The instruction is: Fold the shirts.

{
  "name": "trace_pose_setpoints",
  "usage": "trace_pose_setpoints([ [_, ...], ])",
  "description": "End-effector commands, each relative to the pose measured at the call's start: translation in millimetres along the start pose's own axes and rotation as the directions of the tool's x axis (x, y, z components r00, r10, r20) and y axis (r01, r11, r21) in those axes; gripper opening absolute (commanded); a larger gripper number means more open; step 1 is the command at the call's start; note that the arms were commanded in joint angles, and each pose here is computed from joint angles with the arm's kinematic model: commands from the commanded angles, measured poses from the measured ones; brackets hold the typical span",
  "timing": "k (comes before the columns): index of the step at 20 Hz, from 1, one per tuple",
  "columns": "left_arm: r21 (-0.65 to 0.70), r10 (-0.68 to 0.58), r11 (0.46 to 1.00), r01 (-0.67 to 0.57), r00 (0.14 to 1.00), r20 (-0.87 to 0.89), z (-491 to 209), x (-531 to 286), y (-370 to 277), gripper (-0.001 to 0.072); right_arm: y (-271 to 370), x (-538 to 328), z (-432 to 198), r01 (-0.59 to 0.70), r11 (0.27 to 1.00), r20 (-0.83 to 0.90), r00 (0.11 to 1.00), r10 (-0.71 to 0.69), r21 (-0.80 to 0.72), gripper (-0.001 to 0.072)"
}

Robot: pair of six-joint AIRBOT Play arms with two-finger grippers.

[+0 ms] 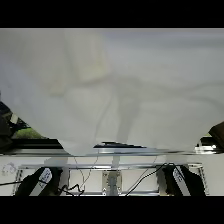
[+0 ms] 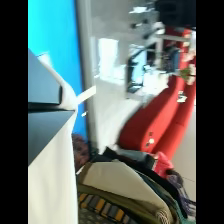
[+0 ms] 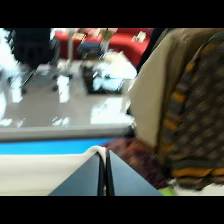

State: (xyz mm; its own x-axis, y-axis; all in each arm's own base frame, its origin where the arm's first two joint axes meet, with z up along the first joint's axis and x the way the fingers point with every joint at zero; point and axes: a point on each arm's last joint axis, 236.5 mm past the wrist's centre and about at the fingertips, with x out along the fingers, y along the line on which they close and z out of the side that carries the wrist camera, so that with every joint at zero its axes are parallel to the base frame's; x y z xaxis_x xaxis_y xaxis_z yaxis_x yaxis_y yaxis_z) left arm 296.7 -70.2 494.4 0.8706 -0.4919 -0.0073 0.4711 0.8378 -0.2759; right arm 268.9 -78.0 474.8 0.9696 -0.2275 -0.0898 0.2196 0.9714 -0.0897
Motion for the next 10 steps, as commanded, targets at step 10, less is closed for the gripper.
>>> trace_pose_setpoints([
  [10, -0.364, 0.015, 0.905, -0.220, 0.872, -0.490, -298, 208, 220, 0.0014, 78, 220, -282, -0.195, 0.904, -0.567, 0.723, 0.395, 0.381, 0.0024],
])
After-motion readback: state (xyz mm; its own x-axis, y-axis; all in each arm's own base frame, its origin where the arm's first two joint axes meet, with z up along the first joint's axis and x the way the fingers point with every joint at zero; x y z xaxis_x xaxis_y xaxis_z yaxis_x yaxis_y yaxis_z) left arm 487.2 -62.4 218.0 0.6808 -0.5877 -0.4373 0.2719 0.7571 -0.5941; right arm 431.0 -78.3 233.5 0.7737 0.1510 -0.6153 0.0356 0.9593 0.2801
